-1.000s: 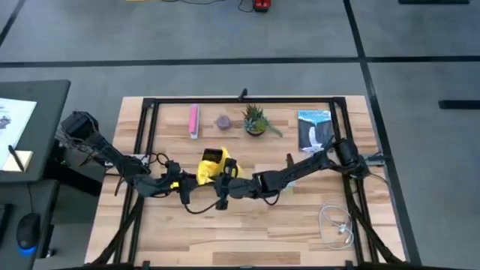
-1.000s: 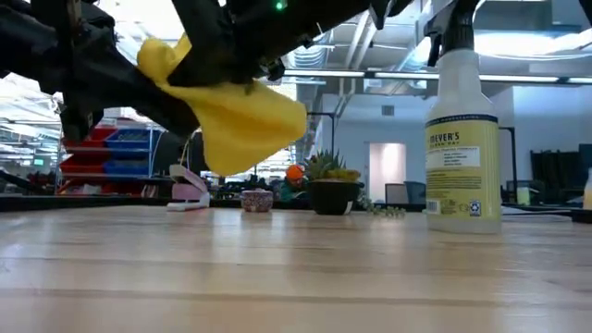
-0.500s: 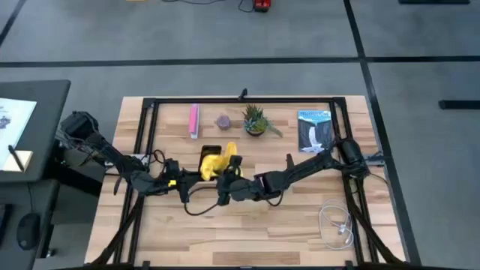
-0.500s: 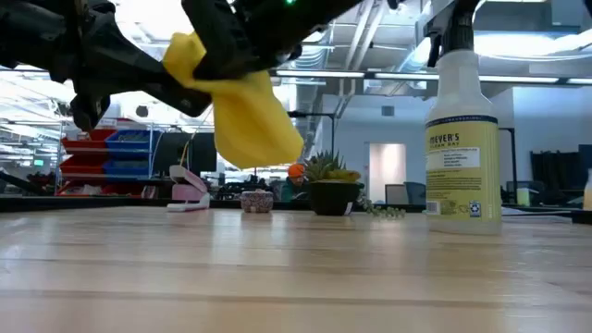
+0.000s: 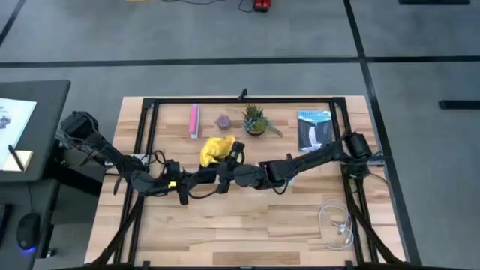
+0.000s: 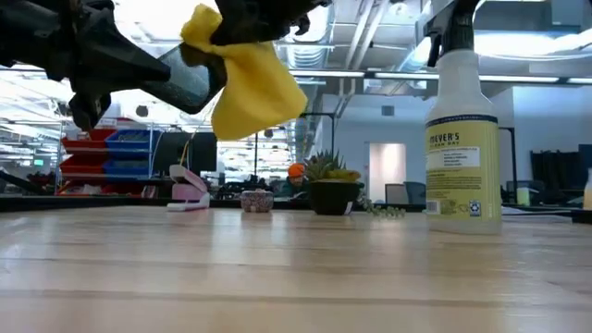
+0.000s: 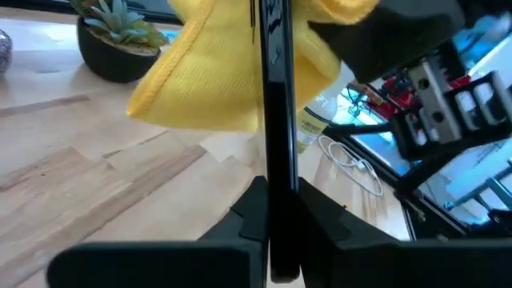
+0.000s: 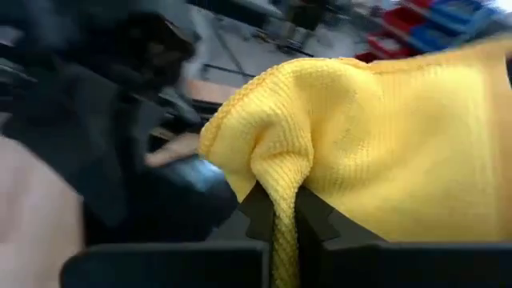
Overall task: Apply microfiber cloth
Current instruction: Wipe the front of the cellphone with the yellow microfiber cloth
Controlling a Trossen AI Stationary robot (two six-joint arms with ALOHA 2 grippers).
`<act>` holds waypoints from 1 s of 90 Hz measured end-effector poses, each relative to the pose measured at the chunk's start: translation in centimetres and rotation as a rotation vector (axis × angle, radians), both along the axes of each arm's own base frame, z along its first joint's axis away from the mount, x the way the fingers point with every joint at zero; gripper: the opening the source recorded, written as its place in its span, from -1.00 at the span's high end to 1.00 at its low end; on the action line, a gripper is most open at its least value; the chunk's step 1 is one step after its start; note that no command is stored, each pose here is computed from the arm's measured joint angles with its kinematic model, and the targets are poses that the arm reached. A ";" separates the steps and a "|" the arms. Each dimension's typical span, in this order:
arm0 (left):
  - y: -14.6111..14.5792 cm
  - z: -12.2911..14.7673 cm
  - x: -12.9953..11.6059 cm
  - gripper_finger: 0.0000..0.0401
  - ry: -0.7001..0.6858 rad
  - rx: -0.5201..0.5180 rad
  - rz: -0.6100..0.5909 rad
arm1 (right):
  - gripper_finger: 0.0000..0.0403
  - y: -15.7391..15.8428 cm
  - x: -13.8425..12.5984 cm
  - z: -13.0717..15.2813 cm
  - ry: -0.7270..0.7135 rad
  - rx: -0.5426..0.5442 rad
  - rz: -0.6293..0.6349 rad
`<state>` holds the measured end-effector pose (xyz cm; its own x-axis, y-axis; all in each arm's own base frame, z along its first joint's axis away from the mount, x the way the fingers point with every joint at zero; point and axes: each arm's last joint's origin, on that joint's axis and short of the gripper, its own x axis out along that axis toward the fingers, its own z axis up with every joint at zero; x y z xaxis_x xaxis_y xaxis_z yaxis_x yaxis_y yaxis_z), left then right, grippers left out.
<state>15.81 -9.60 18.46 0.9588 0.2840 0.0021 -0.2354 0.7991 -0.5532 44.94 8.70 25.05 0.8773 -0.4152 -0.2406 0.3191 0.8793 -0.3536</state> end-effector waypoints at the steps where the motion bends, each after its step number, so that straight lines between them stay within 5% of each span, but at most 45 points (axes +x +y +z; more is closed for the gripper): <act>1: 0.0 0.0 0.0 0.92 0.000 0.000 -0.001 | 1.00 0.1 0.1 -0.2 -0.001 0.008 0.010; 38: 0.0 -0.1 0.0 0.92 0.010 0.023 0.007 | 1.00 2.2 1.3 -4.6 0.017 0.138 0.108; 90: 0.1 -0.2 0.0 0.92 0.013 0.004 0.027 | 1.00 -2.5 1.1 -0.4 -0.064 0.056 0.027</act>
<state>15.78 -9.55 18.29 0.9508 0.3096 -0.0089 -0.2639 0.7947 -0.5466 46.08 6.16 24.69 0.9022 -0.3790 -0.2060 0.3156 0.9055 -0.2836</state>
